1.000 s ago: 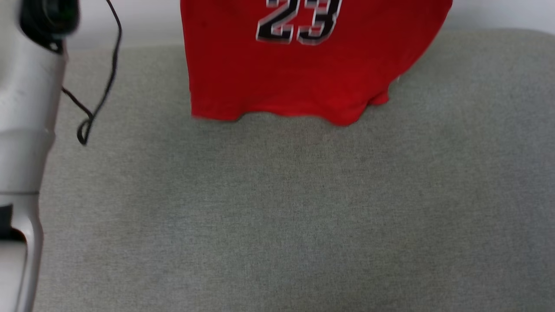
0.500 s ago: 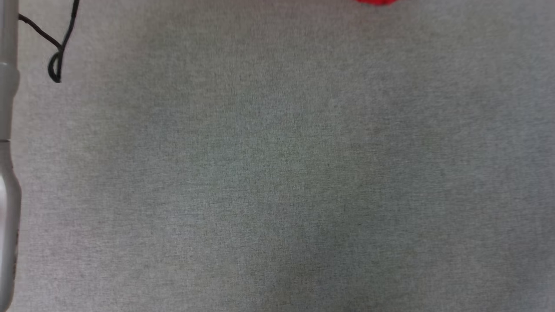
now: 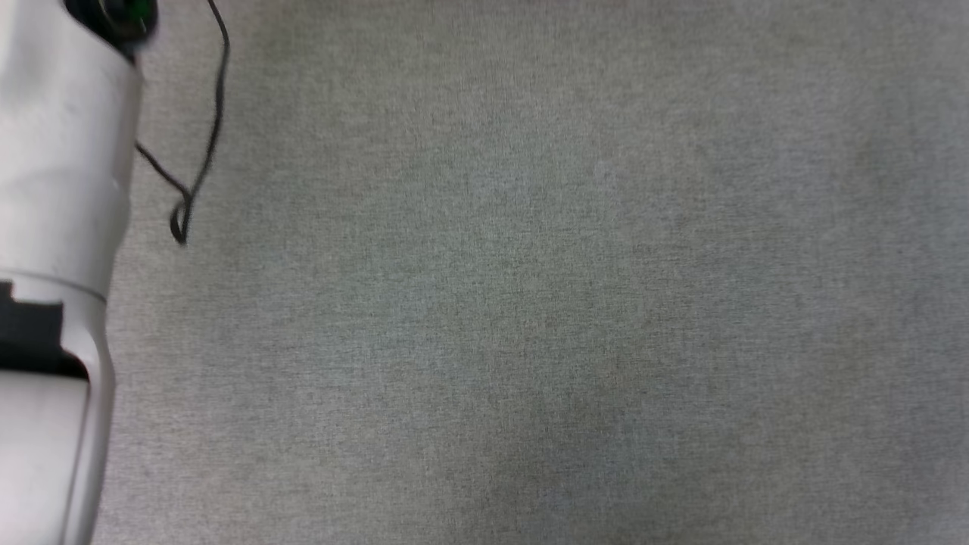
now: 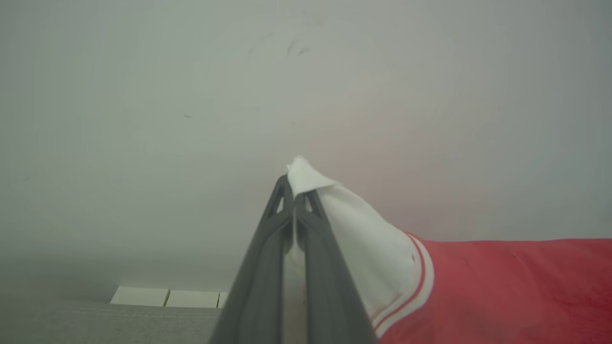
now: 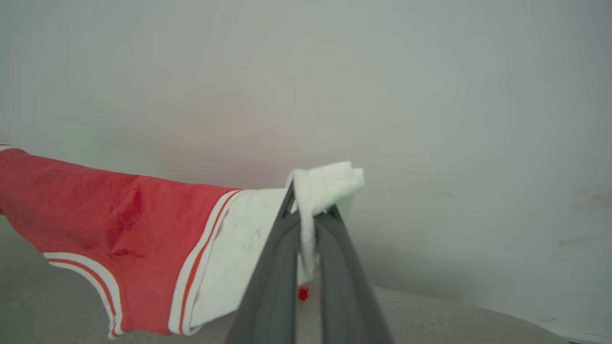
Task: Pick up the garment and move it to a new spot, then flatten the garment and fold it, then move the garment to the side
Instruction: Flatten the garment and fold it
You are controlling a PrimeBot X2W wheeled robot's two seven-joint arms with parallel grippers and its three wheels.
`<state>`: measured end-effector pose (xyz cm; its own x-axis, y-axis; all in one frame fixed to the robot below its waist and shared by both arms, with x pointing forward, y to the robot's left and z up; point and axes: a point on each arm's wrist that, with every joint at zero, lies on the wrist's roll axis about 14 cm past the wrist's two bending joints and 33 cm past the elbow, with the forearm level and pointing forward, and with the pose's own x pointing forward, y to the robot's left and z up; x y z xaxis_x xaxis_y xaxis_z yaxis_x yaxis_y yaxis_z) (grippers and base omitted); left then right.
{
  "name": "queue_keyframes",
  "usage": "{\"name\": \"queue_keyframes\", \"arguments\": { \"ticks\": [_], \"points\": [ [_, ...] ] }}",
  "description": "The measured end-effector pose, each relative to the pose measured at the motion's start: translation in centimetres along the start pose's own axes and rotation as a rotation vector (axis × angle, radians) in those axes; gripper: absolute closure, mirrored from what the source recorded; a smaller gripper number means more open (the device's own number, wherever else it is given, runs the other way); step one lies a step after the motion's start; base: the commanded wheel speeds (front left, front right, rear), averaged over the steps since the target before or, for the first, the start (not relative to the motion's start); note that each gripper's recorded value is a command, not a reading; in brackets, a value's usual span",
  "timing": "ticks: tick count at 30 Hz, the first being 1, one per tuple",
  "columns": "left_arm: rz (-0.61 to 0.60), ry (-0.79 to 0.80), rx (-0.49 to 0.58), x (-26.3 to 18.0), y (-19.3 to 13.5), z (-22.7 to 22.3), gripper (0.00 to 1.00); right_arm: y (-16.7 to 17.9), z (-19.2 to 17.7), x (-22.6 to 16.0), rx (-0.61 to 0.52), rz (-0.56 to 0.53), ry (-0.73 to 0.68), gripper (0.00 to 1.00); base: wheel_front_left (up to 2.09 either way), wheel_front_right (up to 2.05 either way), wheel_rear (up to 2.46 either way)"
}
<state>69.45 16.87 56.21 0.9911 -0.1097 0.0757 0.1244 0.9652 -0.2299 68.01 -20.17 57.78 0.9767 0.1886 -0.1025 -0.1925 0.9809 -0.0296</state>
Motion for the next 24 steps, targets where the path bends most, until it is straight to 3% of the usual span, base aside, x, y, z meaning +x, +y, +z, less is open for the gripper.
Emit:
{"name": "queue_keyframes", "arguments": {
  "ticks": [11,24],
  "points": [
    [0.073,0.141,-0.070,-9.4,2.3,-5.3,1.00,1.8,-7.7,-8.4,0.081,0.030,0.158,1.00,0.00,0.00,0.00],
    [0.188,0.226,0.000,-24.9,5.4,-7.3,1.00,2.5,-13.9,-21.9,0.174,0.023,0.327,1.00,0.00,0.00,0.00]
  ]
}}
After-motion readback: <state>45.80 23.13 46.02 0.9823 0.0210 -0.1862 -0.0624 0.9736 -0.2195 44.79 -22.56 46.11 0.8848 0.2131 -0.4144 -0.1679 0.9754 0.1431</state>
